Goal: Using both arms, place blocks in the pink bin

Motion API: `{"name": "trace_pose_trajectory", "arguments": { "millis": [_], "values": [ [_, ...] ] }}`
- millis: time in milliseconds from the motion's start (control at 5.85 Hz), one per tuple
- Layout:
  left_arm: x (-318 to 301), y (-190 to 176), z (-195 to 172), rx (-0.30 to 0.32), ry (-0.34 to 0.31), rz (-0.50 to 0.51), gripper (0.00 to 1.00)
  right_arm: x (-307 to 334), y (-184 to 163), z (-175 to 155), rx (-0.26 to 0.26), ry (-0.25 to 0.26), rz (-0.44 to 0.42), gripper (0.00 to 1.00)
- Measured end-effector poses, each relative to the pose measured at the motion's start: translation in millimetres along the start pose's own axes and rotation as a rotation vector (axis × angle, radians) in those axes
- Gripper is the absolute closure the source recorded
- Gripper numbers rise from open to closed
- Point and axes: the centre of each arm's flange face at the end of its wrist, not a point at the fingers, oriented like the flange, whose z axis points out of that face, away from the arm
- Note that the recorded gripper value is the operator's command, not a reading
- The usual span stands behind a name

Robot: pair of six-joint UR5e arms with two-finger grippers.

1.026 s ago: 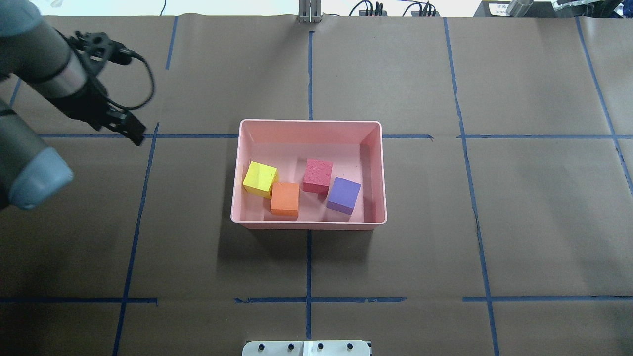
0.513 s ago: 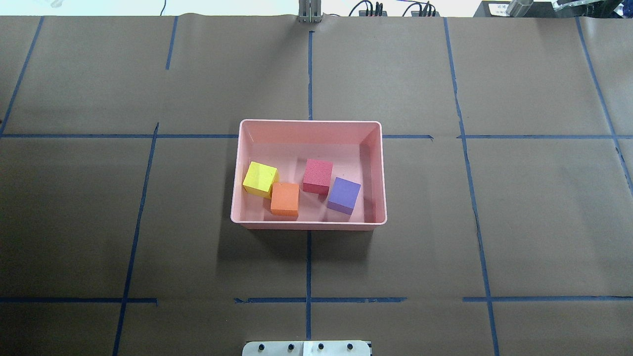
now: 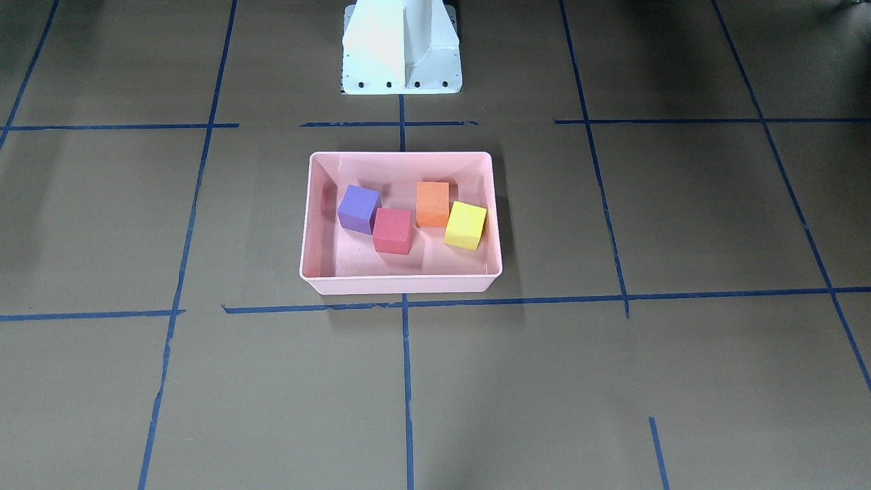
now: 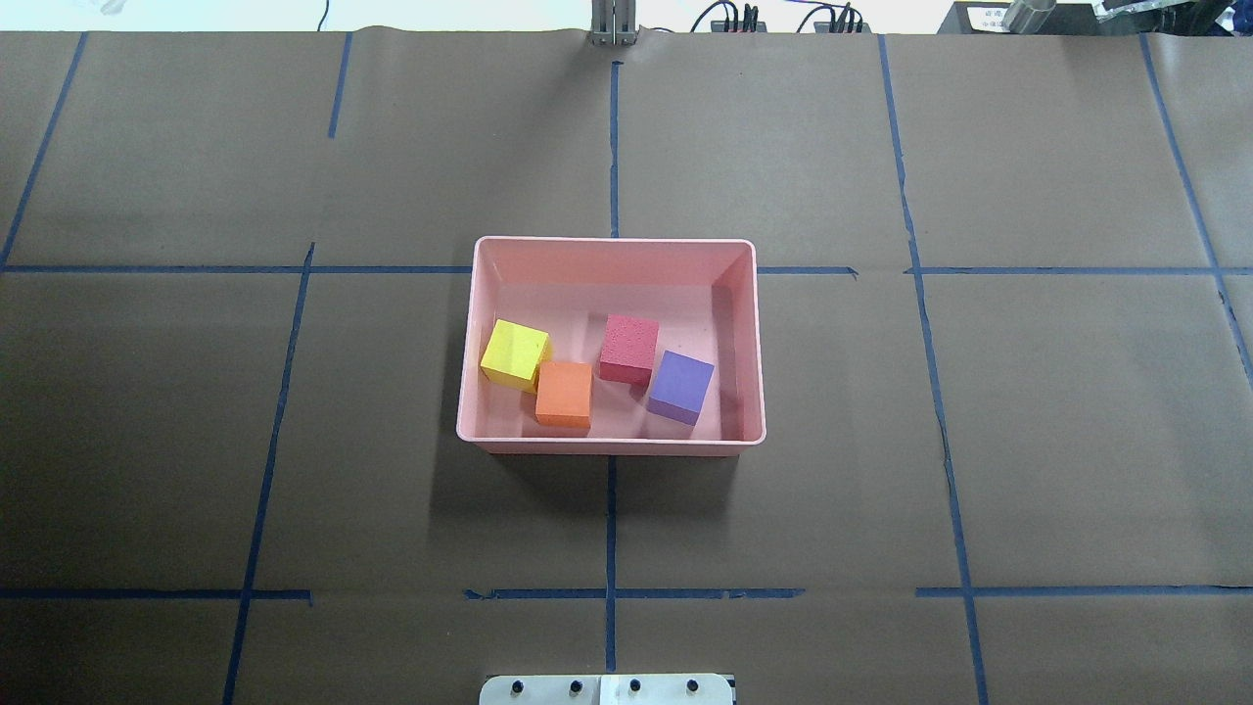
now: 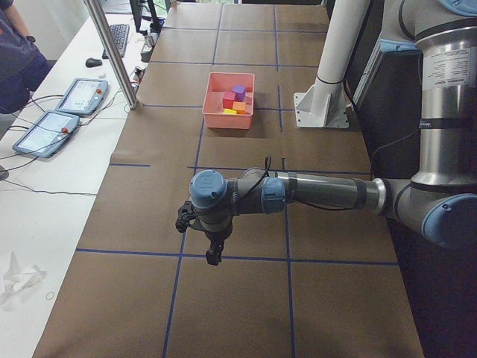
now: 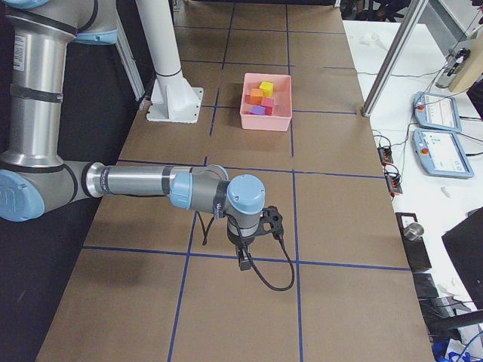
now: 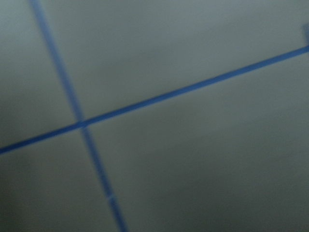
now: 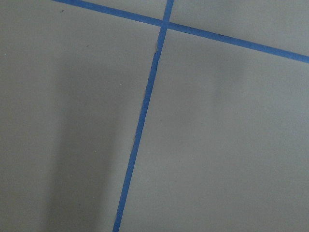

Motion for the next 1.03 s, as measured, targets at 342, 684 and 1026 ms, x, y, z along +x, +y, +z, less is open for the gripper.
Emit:
{"name": "trace_pose_trajectory", "arguments": {
  "millis": [342, 684, 1026],
  "values": [
    [-11.4, 17.8, 9.6, -0.017, -0.015, -0.026, 0.00, -2.3, -1.6, -2.4, 0.006, 0.000, 0.004, 0.00],
    [-12.2, 20.1, 9.5, -0.020, -0.021, -0.028, 0.00, -2.5, -1.3, -2.4, 0.006, -0.001, 0.004, 0.00],
    [-10.9, 19.8, 7.8, -0.017, -0.022, -0.022, 0.00, -2.2, -1.2, -2.0, 0.006, -0.002, 0.004, 0.00]
  ]
}}
